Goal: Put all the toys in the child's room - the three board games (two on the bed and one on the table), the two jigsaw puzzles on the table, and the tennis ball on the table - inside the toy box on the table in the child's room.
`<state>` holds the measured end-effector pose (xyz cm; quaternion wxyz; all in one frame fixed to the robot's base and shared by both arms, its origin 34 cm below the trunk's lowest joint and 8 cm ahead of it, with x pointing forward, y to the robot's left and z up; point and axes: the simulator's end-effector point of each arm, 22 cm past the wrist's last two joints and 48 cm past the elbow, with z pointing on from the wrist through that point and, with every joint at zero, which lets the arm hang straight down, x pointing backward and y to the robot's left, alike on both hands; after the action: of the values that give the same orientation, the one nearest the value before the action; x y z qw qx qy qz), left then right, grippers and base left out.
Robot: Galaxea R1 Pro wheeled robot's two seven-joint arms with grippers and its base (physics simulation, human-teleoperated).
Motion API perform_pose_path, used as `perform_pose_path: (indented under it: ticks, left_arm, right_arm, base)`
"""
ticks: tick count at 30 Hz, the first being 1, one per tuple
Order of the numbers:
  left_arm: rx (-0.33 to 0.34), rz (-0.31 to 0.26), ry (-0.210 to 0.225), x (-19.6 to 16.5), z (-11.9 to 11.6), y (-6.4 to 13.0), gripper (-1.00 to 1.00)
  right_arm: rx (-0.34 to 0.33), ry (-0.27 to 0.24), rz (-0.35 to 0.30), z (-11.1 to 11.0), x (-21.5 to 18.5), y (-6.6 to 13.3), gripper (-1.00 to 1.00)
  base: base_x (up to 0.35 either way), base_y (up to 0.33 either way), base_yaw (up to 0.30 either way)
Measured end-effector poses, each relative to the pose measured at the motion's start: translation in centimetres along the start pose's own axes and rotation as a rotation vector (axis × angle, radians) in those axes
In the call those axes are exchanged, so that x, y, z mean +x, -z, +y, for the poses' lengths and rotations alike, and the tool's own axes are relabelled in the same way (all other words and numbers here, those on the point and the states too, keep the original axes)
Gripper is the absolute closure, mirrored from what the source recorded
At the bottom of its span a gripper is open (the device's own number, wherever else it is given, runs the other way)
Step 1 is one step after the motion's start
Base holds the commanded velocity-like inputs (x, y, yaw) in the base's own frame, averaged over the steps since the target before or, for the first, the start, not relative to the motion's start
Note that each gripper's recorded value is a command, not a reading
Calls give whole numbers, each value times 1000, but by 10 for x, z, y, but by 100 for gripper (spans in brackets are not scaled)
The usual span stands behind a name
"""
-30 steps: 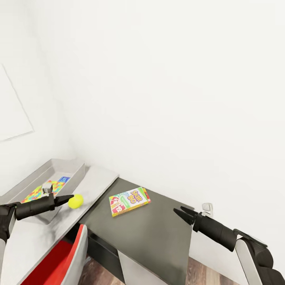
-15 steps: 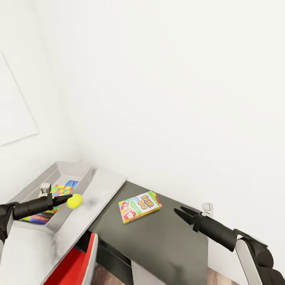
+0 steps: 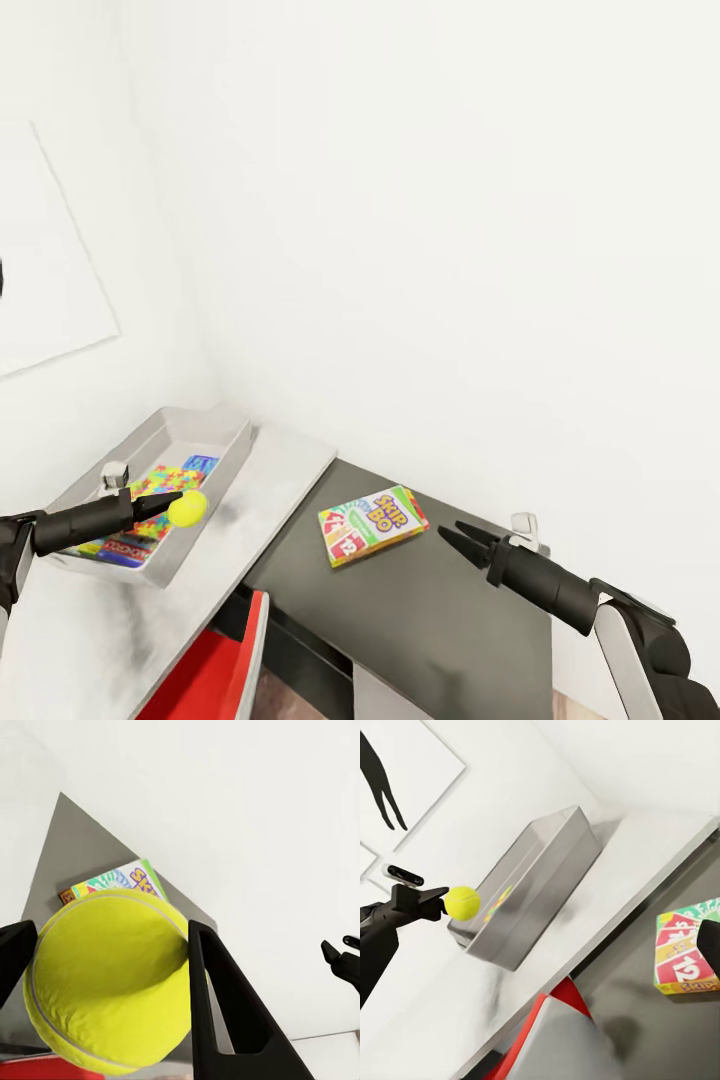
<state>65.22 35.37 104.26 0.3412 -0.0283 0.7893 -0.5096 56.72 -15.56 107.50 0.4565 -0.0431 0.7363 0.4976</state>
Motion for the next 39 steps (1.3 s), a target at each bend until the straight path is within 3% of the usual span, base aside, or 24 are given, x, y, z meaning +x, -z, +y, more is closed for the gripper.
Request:
perform_pose_path:
  ticks: [39]
  left_arm:
    - [1, 2, -1, 1, 0, -1, 100]
  right_arm:
    - [-1, -2, 1, 0, 0, 0, -100]
  base:
    - [62, 51, 0]
